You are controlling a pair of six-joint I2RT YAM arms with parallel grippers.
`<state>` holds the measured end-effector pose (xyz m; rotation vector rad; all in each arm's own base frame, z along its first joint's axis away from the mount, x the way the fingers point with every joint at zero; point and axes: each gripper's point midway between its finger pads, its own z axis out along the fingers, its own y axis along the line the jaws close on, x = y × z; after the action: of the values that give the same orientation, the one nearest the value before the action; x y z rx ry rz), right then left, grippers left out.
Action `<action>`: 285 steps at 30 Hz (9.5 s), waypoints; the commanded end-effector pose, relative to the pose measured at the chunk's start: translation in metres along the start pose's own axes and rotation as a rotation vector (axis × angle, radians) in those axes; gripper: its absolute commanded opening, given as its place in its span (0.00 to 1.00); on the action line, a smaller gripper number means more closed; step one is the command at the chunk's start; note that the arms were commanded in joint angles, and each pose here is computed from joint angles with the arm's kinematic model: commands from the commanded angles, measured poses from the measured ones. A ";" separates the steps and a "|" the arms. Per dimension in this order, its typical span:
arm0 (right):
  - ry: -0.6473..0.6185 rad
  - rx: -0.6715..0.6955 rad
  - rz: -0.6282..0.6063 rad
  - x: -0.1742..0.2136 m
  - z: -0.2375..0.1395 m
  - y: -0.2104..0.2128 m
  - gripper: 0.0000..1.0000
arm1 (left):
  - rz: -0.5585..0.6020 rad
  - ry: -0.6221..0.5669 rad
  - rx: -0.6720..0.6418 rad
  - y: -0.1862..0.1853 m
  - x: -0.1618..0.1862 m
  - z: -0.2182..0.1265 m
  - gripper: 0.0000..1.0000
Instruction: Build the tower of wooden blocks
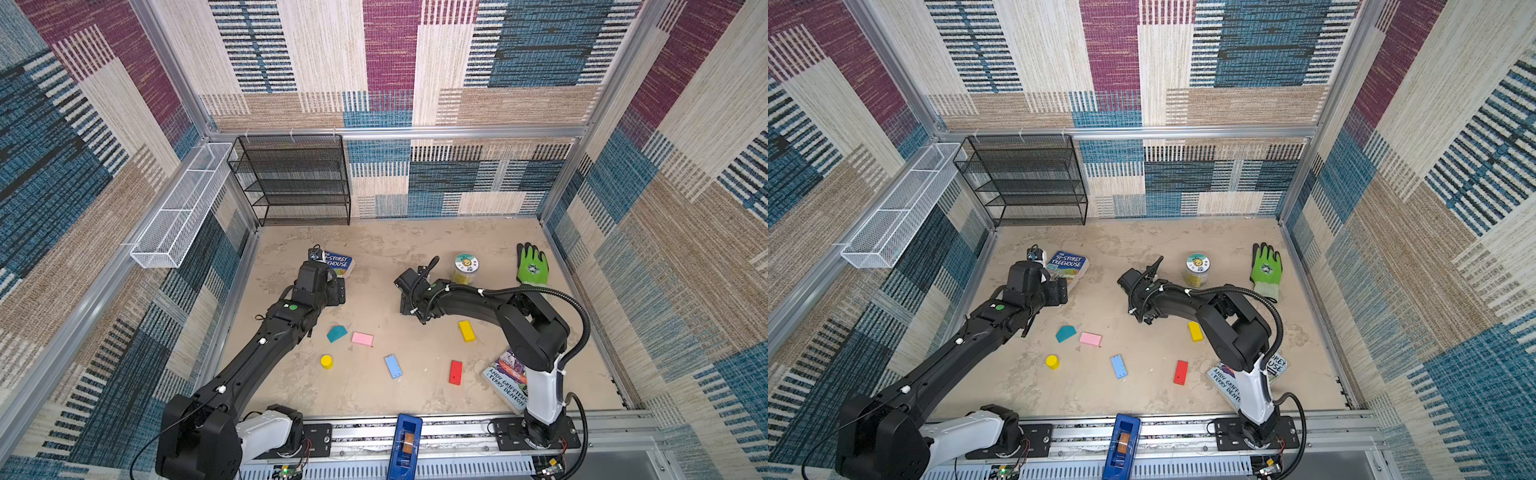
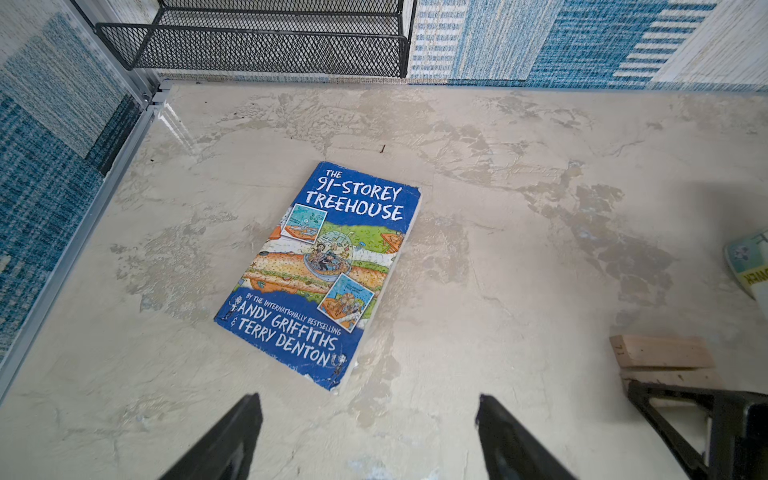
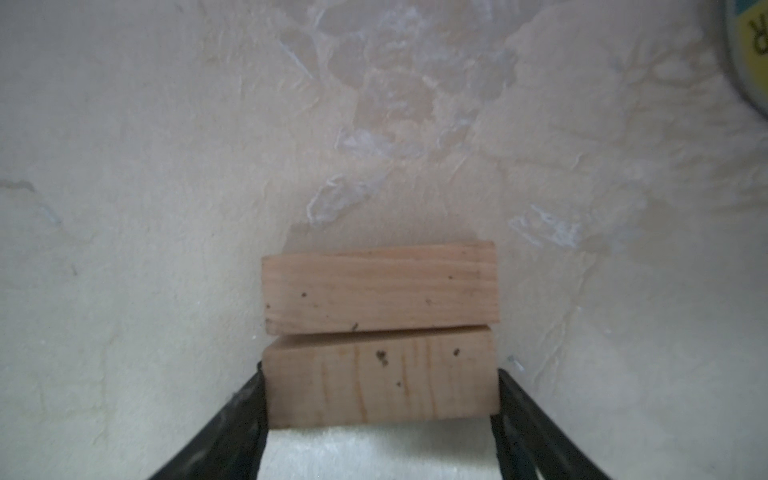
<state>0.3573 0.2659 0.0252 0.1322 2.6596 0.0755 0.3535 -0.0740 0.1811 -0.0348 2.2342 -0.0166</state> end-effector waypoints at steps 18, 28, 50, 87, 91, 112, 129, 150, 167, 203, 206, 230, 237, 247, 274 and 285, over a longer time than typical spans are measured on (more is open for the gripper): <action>0.106 0.027 0.035 0.025 0.010 -0.006 0.81 | -0.028 -0.019 0.009 0.003 -0.005 -0.001 0.86; 0.110 0.029 0.044 0.025 0.011 -0.005 0.86 | -0.038 -0.024 0.015 0.005 -0.005 -0.002 0.86; 0.073 -0.006 0.057 0.013 -0.007 -0.001 1.00 | -0.053 -0.023 0.021 0.007 -0.003 -0.003 0.86; -0.227 -0.301 0.043 -0.053 -0.126 -0.018 1.00 | -0.002 0.079 0.126 -0.013 -0.004 -0.014 0.82; -0.233 -0.316 0.058 -0.051 -0.120 -0.028 1.00 | 0.005 0.093 0.168 -0.025 -0.007 -0.021 0.80; -0.414 -0.289 0.075 -0.052 -0.150 -0.075 1.00 | 0.031 0.567 0.040 -0.060 0.101 -0.037 0.73; -0.432 -0.318 0.067 -0.051 -0.146 -0.073 1.00 | -0.241 0.641 0.013 -0.092 0.146 -0.038 0.75; -0.421 -0.314 0.055 -0.052 -0.138 -0.071 1.00 | -0.378 0.671 0.007 -0.110 0.170 -0.009 0.82; -0.435 -0.283 0.079 -0.054 -0.142 -0.083 1.00 | -0.395 0.660 -0.054 -0.104 0.186 0.010 0.83; -0.426 -0.271 0.108 -0.050 -0.140 -0.089 1.00 | -0.027 0.673 -0.022 -0.106 0.180 0.034 0.56; -0.421 -0.281 0.104 -0.051 -0.139 -0.085 1.00 | 0.008 0.669 -0.031 -0.101 0.177 0.030 0.56; -0.395 -0.285 0.089 -0.050 -0.134 -0.080 1.00 | 0.022 0.704 -0.011 -0.105 0.182 0.027 0.41; -0.391 -0.280 0.090 -0.048 -0.132 -0.081 1.00 | 0.018 0.706 -0.015 -0.103 0.182 0.024 0.44; -0.389 -0.276 0.092 -0.047 -0.131 -0.082 1.00 | 0.021 0.723 -0.008 -0.104 0.186 0.024 0.31; -0.348 -0.201 0.110 -0.037 -0.103 -0.103 1.00 | 0.040 0.592 0.192 -0.197 0.053 0.023 0.15; -0.386 -0.207 0.140 -0.037 -0.115 -0.120 1.00 | 0.052 0.644 0.215 -0.244 0.064 0.048 0.14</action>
<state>0.3251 0.1441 0.1248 0.2189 2.2839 0.3361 0.3626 -0.3159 0.1122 0.1679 2.8263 -0.2767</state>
